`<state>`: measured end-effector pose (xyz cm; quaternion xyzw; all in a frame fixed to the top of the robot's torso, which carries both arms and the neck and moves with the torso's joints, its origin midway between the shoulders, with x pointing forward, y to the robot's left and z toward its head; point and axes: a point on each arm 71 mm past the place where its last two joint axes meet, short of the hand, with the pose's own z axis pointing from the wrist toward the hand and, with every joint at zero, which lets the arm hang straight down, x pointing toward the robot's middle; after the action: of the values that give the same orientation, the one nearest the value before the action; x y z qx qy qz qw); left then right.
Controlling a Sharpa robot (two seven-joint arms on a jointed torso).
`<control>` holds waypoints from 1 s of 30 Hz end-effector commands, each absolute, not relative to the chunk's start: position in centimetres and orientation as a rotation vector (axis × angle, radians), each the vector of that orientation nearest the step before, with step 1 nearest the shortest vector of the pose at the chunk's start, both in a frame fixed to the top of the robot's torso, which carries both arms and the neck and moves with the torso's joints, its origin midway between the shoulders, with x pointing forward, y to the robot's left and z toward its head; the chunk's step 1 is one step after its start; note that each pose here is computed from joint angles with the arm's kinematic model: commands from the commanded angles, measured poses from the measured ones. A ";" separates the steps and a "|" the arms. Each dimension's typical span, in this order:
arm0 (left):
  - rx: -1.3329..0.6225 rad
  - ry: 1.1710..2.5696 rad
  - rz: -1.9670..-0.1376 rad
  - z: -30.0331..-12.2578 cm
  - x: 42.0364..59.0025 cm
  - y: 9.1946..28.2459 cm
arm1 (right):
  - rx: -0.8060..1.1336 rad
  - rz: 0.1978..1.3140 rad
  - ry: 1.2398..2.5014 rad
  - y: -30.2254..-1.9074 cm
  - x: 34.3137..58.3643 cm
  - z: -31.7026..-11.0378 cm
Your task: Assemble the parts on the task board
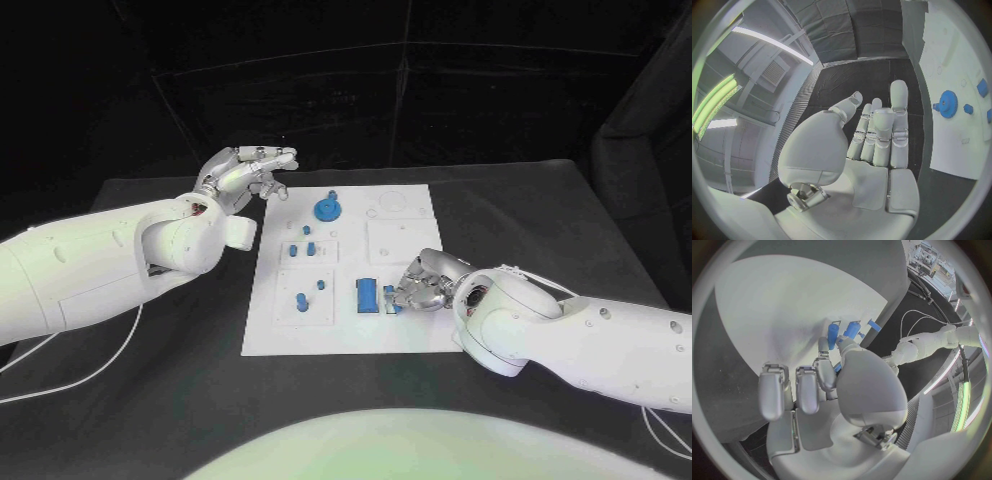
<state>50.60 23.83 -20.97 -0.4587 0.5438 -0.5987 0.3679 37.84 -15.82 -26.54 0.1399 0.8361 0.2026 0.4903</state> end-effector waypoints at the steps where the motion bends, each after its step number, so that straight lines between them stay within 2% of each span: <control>1: -1.174 1.399 -1.556 -20.8 50.6 23.6 | 0.301 0.477 2.037 -15.8 37.9 -26.6; 30: -1.175 1.403 -1.556 -20.9 50.7 23.6 | 0.295 0.489 1.994 -15.8 38.0 -26.3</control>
<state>50.64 23.72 -21.01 -0.4589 0.5455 -0.5985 0.3656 37.99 -15.82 -26.58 0.1220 0.8364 0.1951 0.4974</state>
